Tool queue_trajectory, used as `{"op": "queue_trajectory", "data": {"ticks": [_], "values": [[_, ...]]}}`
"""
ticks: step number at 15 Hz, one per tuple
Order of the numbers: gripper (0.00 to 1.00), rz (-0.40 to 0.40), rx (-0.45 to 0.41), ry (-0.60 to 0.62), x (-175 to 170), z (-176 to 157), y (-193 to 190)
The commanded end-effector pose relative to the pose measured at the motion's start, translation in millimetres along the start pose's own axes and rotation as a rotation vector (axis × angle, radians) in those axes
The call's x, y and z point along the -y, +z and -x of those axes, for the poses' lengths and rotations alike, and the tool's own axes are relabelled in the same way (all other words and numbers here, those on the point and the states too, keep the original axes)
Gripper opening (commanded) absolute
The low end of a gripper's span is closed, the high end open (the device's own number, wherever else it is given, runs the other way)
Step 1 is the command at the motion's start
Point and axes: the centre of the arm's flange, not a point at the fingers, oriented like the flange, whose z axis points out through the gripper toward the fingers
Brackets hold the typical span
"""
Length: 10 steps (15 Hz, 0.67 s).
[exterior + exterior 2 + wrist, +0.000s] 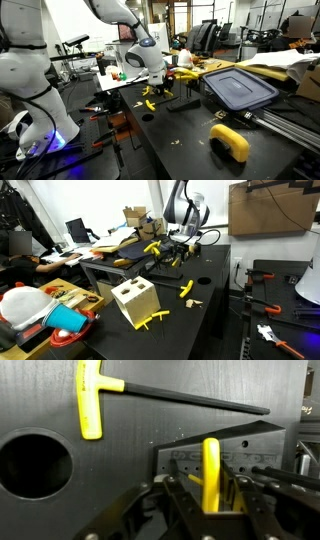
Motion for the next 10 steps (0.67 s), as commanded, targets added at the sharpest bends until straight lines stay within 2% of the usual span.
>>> {"op": "queue_trajectory", "data": {"ticks": [1,4,5,8,10], "values": [[0.75,0.01,-0.011,0.011,-30.1,8.0,-4.7],[0.97,0.013,-0.031,0.028,-37.1,10.6,-6.9],[1.0,0.011,-0.043,0.038,-38.4,11.0,-8.9],[1.0,-0.023,-0.101,0.075,-37.6,10.9,-23.4],[1.0,-0.08,-0.142,0.104,-28.6,9.5,-44.6]]}}
